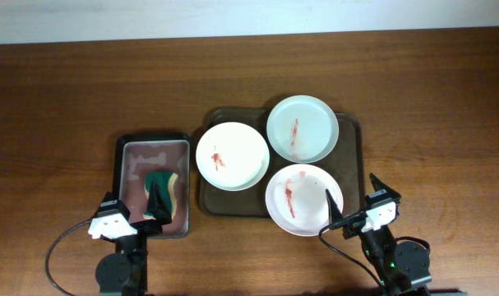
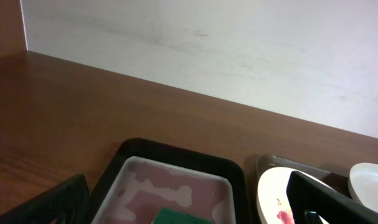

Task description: Clean dirty plates on tray and stack at the side

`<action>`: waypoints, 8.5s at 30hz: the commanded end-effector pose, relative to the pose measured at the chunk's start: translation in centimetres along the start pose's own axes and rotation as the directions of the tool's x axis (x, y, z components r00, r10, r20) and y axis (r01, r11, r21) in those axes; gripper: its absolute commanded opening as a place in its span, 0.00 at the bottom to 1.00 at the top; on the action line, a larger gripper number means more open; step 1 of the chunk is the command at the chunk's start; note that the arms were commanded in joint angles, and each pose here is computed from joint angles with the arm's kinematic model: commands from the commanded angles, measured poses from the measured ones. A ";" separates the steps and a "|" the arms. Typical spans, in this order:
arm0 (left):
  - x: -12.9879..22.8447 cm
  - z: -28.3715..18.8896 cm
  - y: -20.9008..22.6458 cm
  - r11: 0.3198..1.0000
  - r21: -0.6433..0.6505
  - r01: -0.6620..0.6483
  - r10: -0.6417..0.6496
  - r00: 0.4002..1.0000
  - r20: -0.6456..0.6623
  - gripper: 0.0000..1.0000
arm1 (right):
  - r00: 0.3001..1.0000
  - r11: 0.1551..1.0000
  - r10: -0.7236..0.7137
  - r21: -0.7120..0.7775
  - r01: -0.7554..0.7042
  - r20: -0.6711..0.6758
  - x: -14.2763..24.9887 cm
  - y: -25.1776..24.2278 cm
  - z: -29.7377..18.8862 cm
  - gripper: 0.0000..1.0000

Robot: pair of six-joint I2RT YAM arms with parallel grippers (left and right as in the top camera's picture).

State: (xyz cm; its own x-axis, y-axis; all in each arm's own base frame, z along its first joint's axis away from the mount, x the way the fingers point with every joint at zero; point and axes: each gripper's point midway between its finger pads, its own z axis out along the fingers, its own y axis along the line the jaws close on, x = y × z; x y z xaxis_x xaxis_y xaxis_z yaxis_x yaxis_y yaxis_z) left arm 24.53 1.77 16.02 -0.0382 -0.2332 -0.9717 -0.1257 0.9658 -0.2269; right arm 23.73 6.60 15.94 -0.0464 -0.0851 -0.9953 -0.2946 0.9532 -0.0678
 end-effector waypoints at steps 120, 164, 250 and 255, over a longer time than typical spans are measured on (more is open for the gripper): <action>1.1 1.4 -2.9 0.952 -0.125 -0.281 -0.064 0.218 -0.974 0.87 | 0.162 0.940 0.299 0.261 -0.217 -0.940 13.2 9.4 16.6 0.04; 17.7 2.3 1.1 0.965 -0.061 -0.257 -0.055 0.030 -0.998 0.35 | 0.144 0.930 0.296 0.250 -0.270 -0.944 13.0 10.3 16.6 0.04; 23.4 7.1 -12.1 0.950 -0.111 -0.292 -0.154 -0.128 -0.980 0.00 | 0.090 0.916 0.374 0.352 -0.194 -0.923 13.9 7.1 15.4 0.04; 19.4 9.4 -11.5 0.918 -0.071 -0.391 -0.067 0.023 -0.997 0.00 | 0.087 0.914 0.378 0.356 -0.193 -0.922 13.9 6.8 15.4 0.04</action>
State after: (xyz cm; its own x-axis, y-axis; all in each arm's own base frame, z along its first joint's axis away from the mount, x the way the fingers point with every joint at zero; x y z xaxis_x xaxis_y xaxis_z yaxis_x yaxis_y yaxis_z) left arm 34.67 -18.69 0.49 -0.9729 -0.1825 0.1422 -0.1984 0.9743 -0.1067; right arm 34.97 18.87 0.91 -0.9993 0.0204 -0.0300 0.0147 0.9839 0.1783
